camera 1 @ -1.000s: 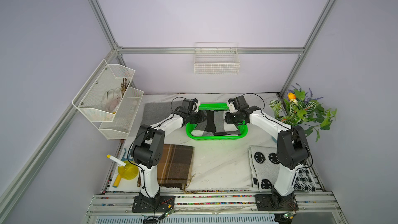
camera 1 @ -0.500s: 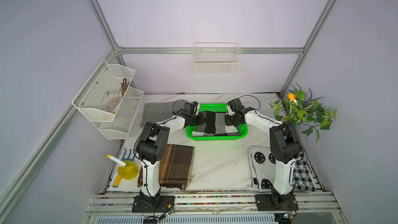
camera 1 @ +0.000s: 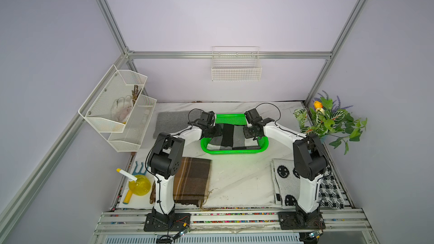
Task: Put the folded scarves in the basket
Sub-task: Place the scarf in the basket.
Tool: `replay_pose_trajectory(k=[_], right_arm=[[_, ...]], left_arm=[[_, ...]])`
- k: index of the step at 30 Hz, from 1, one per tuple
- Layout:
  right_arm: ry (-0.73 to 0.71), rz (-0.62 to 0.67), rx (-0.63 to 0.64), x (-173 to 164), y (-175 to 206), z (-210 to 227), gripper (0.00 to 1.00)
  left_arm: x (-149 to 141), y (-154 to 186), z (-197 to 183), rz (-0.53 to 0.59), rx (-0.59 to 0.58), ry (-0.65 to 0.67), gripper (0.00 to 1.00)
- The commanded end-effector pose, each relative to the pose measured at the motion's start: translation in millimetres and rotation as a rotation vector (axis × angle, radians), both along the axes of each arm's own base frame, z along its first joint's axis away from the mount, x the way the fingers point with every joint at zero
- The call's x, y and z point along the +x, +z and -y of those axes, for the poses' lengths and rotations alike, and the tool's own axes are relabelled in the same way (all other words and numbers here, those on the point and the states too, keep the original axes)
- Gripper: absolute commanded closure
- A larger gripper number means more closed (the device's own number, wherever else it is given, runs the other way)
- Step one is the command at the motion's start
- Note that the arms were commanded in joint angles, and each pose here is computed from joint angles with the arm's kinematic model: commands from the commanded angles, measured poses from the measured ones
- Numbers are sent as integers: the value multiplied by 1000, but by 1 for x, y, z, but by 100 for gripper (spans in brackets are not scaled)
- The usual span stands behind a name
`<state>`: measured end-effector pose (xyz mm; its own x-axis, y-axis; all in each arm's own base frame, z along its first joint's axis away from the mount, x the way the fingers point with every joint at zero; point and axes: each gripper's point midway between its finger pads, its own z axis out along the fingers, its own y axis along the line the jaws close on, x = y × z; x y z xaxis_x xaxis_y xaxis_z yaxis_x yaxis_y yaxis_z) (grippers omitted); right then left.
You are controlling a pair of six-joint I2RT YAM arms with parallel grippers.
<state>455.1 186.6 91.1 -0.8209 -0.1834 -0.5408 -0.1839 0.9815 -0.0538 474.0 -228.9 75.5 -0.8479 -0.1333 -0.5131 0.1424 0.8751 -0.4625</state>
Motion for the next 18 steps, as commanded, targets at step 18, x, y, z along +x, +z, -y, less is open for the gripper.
replay_pose_trajectory(k=[18], right_arm=[[-33, 210, 87, -52, 104, 22, 46]], left_arm=[[-53, 162, -15, 351, 157, 26, 44]])
